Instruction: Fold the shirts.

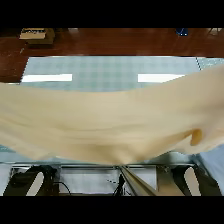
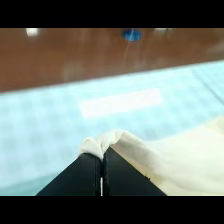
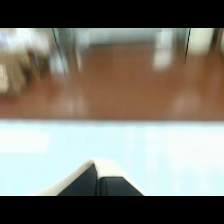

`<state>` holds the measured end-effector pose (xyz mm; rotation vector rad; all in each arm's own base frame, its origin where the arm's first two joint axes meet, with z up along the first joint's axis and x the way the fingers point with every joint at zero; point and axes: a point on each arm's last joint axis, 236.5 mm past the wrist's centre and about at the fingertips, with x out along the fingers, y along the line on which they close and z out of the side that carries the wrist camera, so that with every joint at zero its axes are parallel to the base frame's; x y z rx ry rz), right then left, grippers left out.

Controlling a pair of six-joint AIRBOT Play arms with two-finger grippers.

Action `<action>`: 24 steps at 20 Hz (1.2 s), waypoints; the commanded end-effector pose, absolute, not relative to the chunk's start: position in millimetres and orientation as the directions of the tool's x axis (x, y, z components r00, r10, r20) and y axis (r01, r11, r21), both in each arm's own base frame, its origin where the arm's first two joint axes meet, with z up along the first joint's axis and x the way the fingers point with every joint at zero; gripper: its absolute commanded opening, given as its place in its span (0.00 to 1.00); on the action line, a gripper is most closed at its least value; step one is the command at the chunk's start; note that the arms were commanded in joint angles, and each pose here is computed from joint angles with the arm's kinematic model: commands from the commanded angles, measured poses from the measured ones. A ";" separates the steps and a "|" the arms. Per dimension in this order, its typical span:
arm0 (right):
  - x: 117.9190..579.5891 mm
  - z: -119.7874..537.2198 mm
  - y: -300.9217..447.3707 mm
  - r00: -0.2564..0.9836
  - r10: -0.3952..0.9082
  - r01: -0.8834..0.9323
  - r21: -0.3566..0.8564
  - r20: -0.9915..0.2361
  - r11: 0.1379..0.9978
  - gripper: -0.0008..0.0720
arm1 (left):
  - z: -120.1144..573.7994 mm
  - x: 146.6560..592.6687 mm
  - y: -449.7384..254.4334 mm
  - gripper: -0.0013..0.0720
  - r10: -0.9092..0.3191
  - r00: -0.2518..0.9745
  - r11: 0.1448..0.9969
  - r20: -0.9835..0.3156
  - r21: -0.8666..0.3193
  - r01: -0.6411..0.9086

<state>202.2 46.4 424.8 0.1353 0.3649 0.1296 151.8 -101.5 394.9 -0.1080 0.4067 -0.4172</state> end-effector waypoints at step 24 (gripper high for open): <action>603.1 57.2 28.7 0.631 0.294 -0.020 0.364 -0.718 0.931 0.04 | 20.6 495.5 -45.3 0.05 -0.298 0.672 0.879 -0.678 -0.469 -0.084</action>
